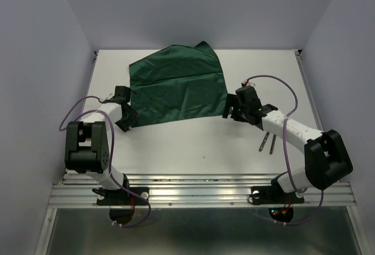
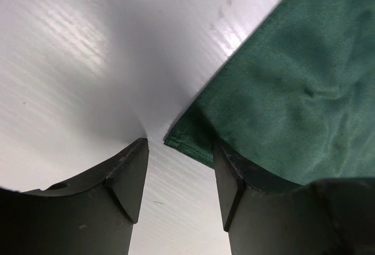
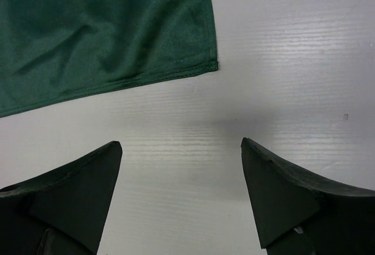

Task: Fold the napkin into a case and place the utensils inside
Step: Flatten out the crumpled napkin at the center of the board.

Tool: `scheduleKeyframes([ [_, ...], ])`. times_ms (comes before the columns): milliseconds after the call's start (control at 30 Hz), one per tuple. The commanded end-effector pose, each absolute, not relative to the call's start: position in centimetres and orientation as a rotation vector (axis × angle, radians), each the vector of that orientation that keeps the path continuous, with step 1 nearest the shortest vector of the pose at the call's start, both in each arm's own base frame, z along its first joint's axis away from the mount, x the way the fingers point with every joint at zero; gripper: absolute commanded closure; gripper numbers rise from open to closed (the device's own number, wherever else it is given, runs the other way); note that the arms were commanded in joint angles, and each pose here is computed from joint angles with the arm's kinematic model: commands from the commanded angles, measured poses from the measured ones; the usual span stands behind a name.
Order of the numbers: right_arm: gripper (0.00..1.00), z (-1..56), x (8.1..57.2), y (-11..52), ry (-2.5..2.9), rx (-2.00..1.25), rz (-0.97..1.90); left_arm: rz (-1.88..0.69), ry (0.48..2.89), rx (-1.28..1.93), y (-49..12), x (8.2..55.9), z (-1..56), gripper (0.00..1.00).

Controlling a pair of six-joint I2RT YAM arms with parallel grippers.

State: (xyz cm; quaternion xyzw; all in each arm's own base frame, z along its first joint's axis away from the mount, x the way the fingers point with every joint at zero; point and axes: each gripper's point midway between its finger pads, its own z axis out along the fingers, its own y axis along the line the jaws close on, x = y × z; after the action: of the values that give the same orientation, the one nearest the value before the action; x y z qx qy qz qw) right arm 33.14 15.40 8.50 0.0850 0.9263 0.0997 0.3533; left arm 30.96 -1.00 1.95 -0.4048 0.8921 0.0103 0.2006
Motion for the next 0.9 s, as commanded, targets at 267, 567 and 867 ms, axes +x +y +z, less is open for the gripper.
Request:
scheduleKeyframes([
  [267, 0.15, 9.7, 33.6, 15.4, 2.327, 0.246, 0.293, -0.033, 2.480, -1.114, -1.6, 32.8, 0.7, 0.56],
  [567, 0.18, 8.9, 33.6, 15.4, 2.348, 0.257, 0.287, -0.047, 2.481, -1.104, -1.7, 33.0, 0.9, 0.96],
  [867, 0.33, 5.5, 35.0, 16.5, 2.418, 0.303, 0.272, -0.087, 2.398, -1.026, -1.5, 34.1, 4.9, 1.00],
])
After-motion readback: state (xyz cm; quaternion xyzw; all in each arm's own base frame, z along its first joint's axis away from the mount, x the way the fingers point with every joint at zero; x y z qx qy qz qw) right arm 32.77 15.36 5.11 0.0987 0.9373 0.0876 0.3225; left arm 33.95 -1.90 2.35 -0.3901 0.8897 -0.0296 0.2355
